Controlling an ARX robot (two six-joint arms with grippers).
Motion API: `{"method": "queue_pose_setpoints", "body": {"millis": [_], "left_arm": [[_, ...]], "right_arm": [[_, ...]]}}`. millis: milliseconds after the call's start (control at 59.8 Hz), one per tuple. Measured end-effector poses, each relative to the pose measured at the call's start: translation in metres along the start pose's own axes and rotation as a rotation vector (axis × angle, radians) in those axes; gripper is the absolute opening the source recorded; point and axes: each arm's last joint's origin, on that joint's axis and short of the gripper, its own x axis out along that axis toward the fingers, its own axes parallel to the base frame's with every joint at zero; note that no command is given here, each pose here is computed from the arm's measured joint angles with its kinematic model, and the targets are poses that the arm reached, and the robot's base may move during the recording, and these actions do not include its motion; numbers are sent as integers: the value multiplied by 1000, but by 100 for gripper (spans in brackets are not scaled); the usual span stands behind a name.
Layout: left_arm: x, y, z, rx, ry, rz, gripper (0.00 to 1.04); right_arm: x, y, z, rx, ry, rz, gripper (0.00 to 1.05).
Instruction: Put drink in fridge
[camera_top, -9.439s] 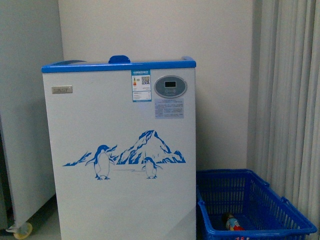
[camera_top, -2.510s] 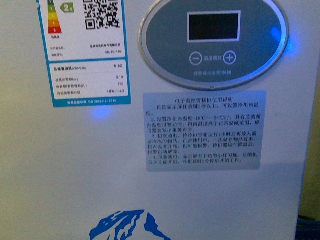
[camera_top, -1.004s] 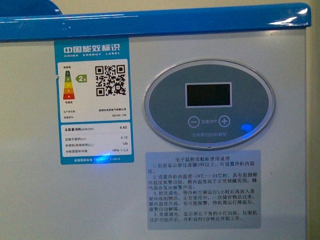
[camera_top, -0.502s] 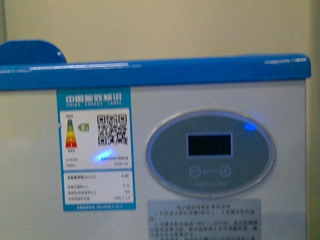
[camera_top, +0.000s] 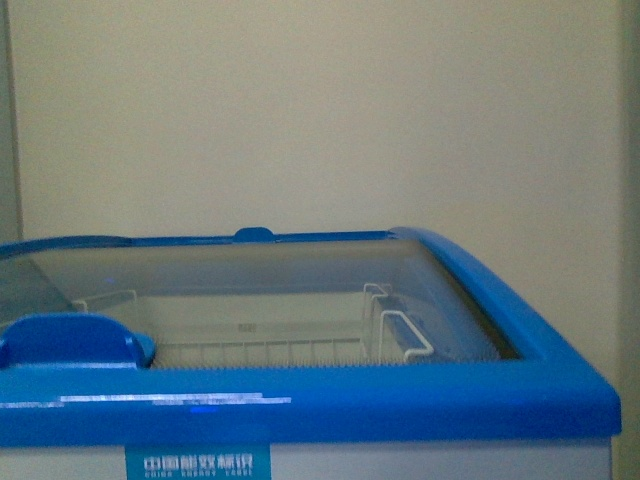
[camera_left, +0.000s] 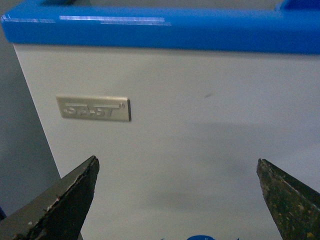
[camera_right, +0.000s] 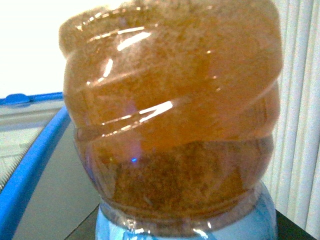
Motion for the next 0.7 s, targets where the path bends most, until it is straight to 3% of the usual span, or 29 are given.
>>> {"method": "queue_pose_setpoints", "body": {"millis": [703], "left_arm": [[0, 0, 0, 0, 0, 0, 97]], "right_arm": [[0, 0, 0, 0, -1, 0, 40]]}}
